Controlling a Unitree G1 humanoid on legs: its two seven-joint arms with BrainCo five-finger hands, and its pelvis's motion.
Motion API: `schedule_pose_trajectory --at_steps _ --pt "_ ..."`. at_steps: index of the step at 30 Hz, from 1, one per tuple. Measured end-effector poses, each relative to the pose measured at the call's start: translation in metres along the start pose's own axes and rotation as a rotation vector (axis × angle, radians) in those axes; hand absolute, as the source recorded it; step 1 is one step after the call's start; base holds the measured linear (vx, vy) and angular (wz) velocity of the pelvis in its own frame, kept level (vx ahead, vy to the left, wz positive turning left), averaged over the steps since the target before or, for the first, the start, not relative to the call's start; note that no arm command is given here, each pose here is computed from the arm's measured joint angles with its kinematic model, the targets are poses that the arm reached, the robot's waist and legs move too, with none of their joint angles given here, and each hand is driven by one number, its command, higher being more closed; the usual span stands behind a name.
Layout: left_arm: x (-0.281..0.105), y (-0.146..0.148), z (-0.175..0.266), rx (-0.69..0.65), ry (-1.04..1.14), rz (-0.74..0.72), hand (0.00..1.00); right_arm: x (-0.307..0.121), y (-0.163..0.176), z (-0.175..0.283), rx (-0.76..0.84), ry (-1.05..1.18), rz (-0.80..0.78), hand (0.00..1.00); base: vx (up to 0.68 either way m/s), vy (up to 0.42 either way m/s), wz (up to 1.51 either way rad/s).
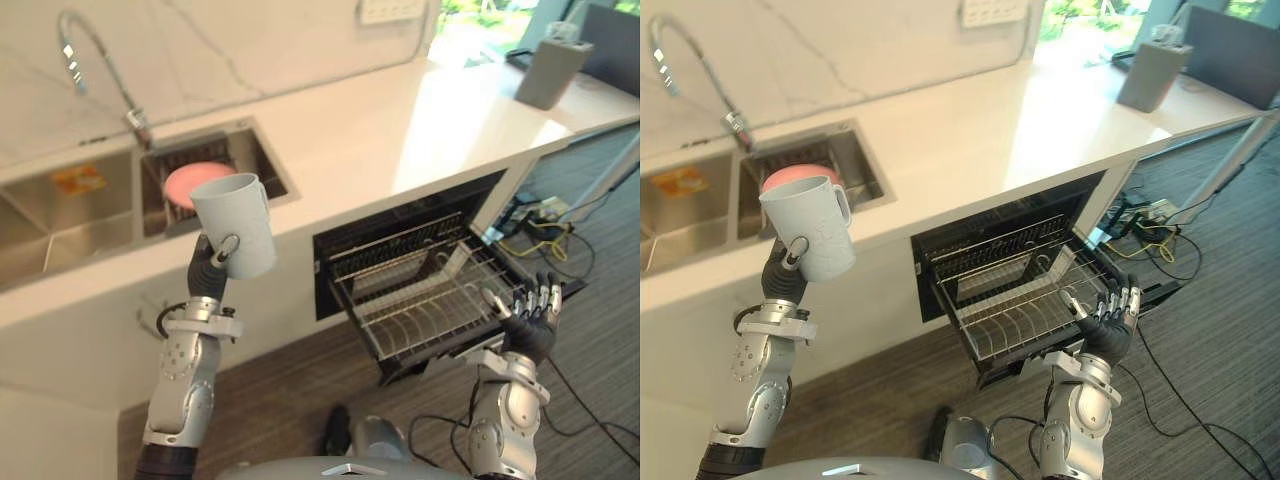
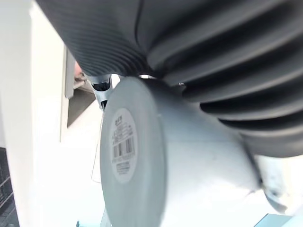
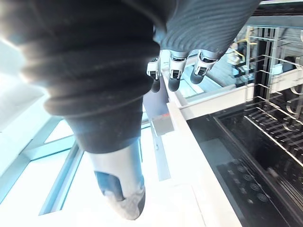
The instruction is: Walk over to the sink, pick up the cup, carry it to the dishwasher, place the cup inside the dishwasher, then close the dishwasher door
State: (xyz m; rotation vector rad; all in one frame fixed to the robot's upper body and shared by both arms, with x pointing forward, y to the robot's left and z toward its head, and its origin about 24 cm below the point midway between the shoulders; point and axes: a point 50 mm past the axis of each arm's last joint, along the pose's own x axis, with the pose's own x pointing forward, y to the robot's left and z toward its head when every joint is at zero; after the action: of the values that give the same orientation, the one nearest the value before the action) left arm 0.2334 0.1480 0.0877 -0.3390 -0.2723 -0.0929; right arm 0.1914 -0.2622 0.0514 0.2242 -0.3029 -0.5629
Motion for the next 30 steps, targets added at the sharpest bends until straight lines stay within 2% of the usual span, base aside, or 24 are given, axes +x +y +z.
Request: schedule_pose_trajectory --at_steps 4,9,11,14,21,26,30 --pt "-0.013 0.013 -0.011 0.005 0.03 0.134 1.0 0.008 0.006 0.009 -0.031 -0.059 0.056 0.0 0.25 -0.007 -1.06" --pt "-0.036 0.03 -0.007 0.033 0.005 0.34 1.0 0.01 0.023 0.009 -0.035 -0.054 0.195 0.0 0.25 0.057 -1.07" --pt "-0.038 0.032 -0.002 0.051 -0.018 0.377 1.0 0.01 0.022 0.009 -0.036 -0.054 0.197 0.0 0.42 0.207 -0.63" --pt "-0.038 0.031 0.008 0.059 -0.072 0.393 1.0 0.01 0.022 0.009 -0.034 -0.054 0.198 0.0 0.24 0.212 -0.21" --pt "-0.044 0.056 0.029 0.132 -0.196 0.509 1.0 0.001 0.035 0.001 0.04 -0.032 0.235 0.0 0.11 0.179 0.04" --pt "-0.042 0.05 0.035 0.114 -0.27 0.495 1.0 0.0 0.042 0.006 0.08 -0.045 0.346 0.0 -0.01 0.056 -0.13" --pt "-0.023 0.032 0.041 0.073 -0.345 0.47 1.0 0.002 0.053 0.024 0.172 -0.104 0.441 0.0 -0.05 0.055 -0.23"
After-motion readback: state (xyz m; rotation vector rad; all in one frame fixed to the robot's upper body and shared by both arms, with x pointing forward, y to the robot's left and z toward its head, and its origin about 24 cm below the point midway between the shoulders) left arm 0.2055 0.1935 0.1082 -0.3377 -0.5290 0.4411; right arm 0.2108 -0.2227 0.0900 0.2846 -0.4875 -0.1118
